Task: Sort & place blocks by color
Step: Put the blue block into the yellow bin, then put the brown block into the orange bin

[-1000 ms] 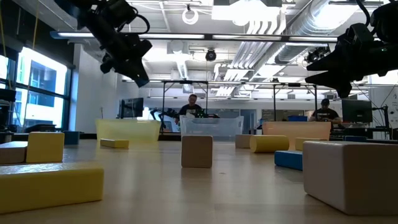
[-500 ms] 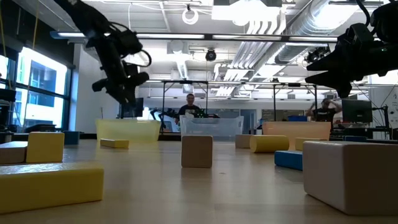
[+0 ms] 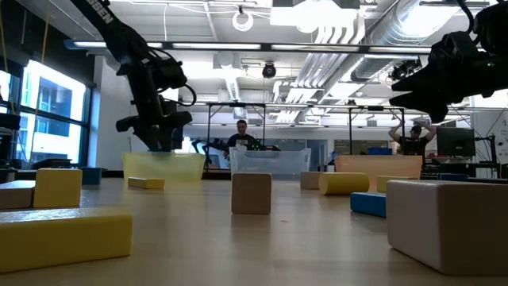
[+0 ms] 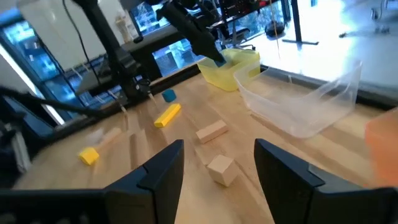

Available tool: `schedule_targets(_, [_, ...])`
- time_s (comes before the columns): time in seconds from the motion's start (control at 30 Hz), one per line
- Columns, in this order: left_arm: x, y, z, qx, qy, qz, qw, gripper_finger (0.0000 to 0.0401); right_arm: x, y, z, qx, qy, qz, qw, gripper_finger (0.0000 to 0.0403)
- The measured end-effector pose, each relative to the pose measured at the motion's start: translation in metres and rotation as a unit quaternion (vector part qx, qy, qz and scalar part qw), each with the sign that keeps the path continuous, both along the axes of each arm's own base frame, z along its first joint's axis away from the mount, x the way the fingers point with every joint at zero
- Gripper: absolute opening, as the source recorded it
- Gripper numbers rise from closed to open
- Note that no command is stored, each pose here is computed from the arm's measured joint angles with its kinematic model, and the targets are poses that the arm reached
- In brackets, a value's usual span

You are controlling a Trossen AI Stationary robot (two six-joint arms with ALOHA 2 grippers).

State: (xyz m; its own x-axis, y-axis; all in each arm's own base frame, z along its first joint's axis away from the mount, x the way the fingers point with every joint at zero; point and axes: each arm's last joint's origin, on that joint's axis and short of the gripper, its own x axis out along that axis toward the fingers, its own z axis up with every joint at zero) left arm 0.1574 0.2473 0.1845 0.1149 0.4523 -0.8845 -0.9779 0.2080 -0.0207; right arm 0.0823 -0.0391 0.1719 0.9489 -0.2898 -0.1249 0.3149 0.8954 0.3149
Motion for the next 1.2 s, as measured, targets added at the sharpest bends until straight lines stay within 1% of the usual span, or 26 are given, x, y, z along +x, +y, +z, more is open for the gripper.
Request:
schedule_targets(0.1, [0.000, 0.000, 0.000, 0.000, 0.000, 0.000, 1.000, 0.0127, 0.000, 0.000, 0.000, -0.035, 0.011, 0.005, 0.999, 0.0183])
schedule_targets(0.17, [0.000, 0.000, 0.000, -0.001, -0.002, 0.004, 1.000, 0.0131, 0.000, 0.000, 0.000, -0.046, 0.014, 0.006, 0.999, 0.0183])
schedule_targets(0.27, [-0.001, 0.001, 0.000, -0.002, -0.006, 0.014, 1.000, 0.0138, 0.000, 0.000, 0.000, -0.044, 0.013, 0.005, 0.999, 0.0183])
schedule_targets(0.5, [-0.001, 0.001, 0.000, -0.012, -0.023, 0.014, 1.000, 0.0165, 0.000, 0.000, 0.000, -0.029, 0.009, 0.004, 1.000, 0.0183])
schedule_targets(0.57, [0.000, 0.000, 0.000, -0.013, -0.026, 0.016, 0.999, 0.0174, 0.000, 0.000, 0.000, 0.003, -0.001, 0.000, 1.000, 0.0183])
schedule_targets(0.63, [-0.001, 0.001, 0.000, -0.013, -0.026, 0.017, 0.999, 0.0184, 0.000, 0.000, 0.000, 0.054, -0.017, -0.006, 0.998, 0.0183])
schedule_targets(0.73, [-0.001, 0.001, 0.000, -0.013, -0.026, 0.018, 0.999, 0.0197, 0.000, 0.000, 0.000, 0.141, -0.043, -0.018, 0.989, 0.0183])
schedule_targets(0.8, [0.000, 0.001, 0.000, -0.015, -0.032, 0.026, 0.999, 0.0202, 0.000, 0.000, 0.000, 0.176, -0.054, -0.023, 0.983, 0.0183])
schedule_targets(0.93, [0.004, 0.005, 0.010, -0.018, -0.070, 0.016, 0.997, 0.0204, 0.000, -0.001, 0.000, 0.171, -0.056, -0.043, 0.983, 0.0183])
schedule_targets(1.03, [0.010, 0.010, 0.022, -0.017, -0.103, -0.001, 0.995, 0.0203, -0.001, -0.002, 0.001, 0.178, -0.064, -0.060, 0.980, 0.0183])
schedule_targets(1.1, [0.016, 0.013, 0.032, -0.010, -0.124, -0.013, 0.992, 0.0203, 0.000, -0.002, 0.003, 0.180, -0.079, -0.061, 0.979, 0.0183])
schedule_targets(1.2, [0.024, 0.015, 0.046, 0.005, -0.138, -0.034, 0.990, 0.0204, 0.000, -0.002, 0.012, 0.163, -0.116, -0.041, 0.979, 0.0183])
